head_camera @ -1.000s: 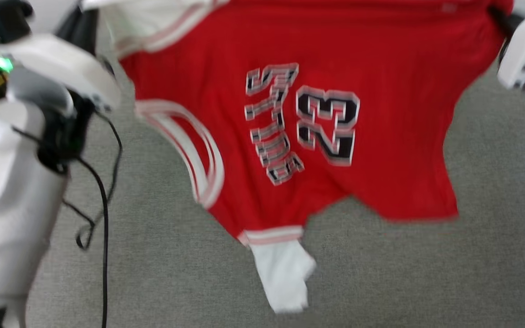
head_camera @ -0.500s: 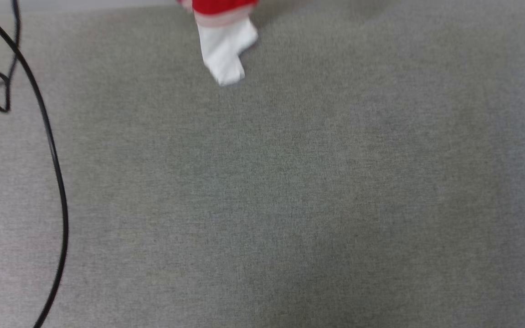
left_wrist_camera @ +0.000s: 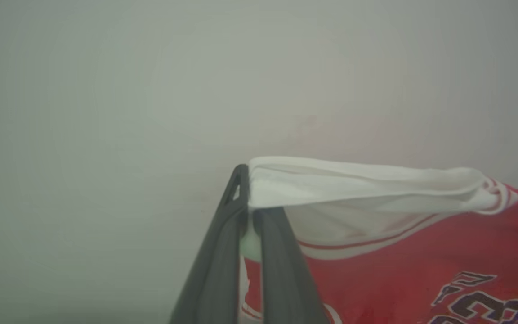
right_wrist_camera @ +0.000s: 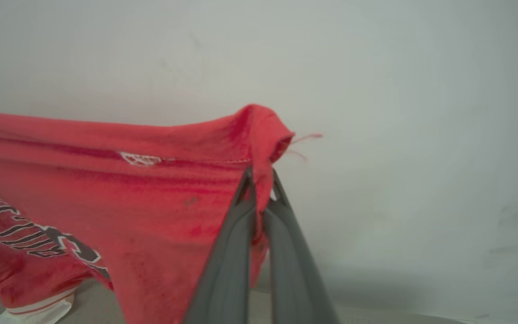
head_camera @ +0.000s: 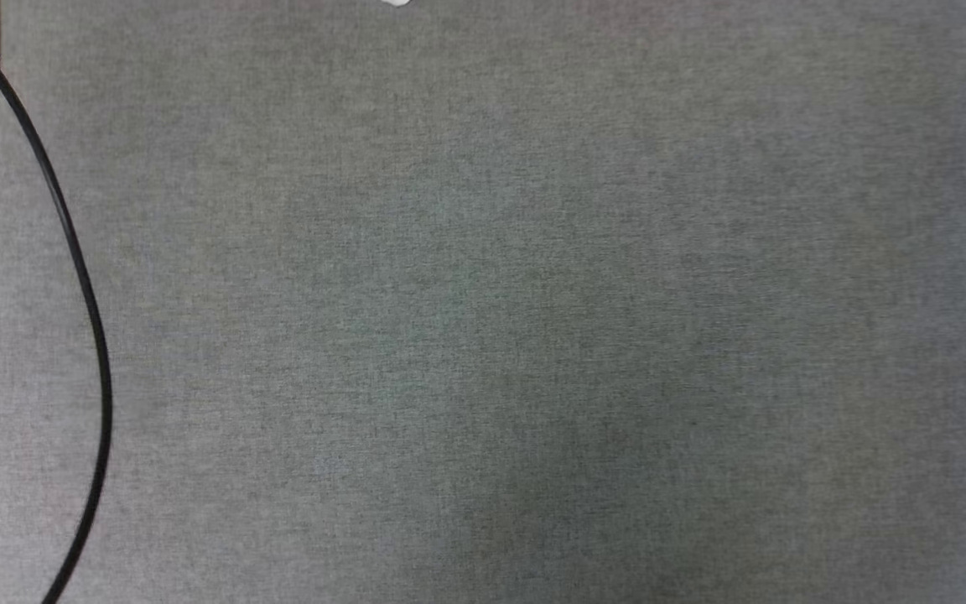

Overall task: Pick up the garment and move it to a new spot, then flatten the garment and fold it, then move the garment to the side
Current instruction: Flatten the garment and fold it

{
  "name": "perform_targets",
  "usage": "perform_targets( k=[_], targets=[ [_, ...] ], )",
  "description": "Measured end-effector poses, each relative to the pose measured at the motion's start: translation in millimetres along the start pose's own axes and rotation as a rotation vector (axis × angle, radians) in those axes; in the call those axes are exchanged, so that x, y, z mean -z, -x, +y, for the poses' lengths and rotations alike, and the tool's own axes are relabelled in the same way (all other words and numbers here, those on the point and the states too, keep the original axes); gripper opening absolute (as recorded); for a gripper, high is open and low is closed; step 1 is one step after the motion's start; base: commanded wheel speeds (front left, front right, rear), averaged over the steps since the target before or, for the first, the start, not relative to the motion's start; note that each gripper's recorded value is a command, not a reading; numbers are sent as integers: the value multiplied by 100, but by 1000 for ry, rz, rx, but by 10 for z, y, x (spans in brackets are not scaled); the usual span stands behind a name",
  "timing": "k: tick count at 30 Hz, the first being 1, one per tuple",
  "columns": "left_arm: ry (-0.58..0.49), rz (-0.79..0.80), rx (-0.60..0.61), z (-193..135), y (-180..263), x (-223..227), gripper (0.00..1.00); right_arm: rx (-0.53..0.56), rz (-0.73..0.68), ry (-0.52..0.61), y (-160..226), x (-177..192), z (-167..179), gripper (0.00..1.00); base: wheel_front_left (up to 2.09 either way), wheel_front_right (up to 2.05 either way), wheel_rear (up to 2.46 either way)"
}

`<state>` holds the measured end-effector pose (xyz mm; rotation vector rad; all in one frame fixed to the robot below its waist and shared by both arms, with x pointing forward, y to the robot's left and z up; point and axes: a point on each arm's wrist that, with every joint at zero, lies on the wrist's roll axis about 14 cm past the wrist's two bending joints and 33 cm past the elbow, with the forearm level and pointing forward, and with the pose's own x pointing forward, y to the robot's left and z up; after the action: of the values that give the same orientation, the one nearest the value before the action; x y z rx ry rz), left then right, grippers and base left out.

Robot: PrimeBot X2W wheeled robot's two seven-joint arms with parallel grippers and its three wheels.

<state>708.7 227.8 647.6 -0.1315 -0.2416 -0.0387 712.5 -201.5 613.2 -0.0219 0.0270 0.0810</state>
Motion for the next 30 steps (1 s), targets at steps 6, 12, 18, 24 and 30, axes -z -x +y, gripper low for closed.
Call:
perform_targets(
  k=[6, 12, 18, 24, 30],
  targets=[
    [71, 136, -32, 172, 246, 648, 0, -25, 85, -16, 4, 574, 106, 0, 0, 0, 0],
    [149, 268, -75, 286, 831, 1222, 0, -40, 192, -48, 369, 1190, 153, 0, 0, 0, 0],
    [189, 370, -114, 368, 1582, 1501, 0, -39, 273, -113, 969, 1618, 168, 0, 0, 0, 0],
    [202, 443, -153, 438, 2343, 1566, 0, -42, 332, -171, 1624, 1869, 211, 0, 0, 0, 0],
    [204, 475, -179, 426, 3016, 1453, 0, -27, 346, -205, 2224, 1921, 162, 0, 0, 0, 0]
  ],
)
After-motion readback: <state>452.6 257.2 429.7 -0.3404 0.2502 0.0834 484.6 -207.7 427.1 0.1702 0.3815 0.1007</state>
